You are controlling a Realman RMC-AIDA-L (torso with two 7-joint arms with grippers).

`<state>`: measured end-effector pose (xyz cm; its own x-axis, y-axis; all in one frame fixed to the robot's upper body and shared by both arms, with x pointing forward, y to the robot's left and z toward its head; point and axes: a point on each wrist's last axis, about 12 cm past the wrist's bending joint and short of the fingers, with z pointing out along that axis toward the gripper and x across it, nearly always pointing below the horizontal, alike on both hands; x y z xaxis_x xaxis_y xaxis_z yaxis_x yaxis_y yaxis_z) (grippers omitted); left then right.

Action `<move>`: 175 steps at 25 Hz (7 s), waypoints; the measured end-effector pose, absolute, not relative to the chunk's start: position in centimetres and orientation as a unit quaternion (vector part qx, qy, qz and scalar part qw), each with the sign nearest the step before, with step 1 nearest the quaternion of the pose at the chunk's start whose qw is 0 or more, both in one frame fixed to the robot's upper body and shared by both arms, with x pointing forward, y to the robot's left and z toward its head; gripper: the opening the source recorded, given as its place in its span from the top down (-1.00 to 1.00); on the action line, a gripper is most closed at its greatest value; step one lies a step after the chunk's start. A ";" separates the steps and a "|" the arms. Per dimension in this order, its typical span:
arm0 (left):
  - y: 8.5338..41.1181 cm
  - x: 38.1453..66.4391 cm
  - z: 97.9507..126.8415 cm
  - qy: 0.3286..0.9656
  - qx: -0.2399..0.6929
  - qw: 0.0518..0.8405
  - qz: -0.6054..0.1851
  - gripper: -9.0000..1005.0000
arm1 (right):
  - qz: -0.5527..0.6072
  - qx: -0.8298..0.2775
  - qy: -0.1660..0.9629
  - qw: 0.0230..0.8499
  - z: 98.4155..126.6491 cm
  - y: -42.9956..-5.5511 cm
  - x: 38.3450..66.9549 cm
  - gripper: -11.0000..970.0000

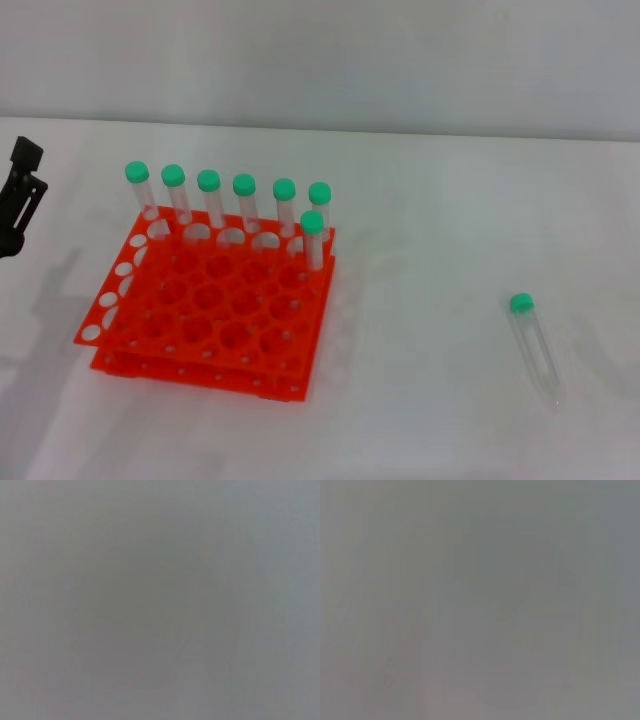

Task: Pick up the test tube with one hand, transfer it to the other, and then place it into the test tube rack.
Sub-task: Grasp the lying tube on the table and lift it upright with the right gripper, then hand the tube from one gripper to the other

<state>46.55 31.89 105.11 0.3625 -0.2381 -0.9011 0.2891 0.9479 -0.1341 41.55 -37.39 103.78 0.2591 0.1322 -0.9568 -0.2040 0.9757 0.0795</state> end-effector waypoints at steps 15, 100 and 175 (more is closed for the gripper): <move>31.8 46.2 105.5 0.526 0.030 0.834 -0.165 -0.71 | 0.165 -0.075 0.622 0.762 104.6 -38.0 43.4 -0.74; 33.0 45.8 104.2 0.568 0.002 0.811 -0.140 -0.70 | 0.068 -0.267 0.948 0.157 112.9 -19.9 56.9 0.40; 19.8 56.6 110.6 0.636 0.290 0.497 -0.514 -0.10 | 0.331 -0.452 0.667 0.492 116.3 -20.2 55.6 0.58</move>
<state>56.59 19.83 110.57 -0.3377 -0.1416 -0.9306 0.8802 0.3028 -0.3655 55.56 -20.16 116.26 -0.1087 -0.2776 -0.9545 -0.9277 0.3734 -0.0030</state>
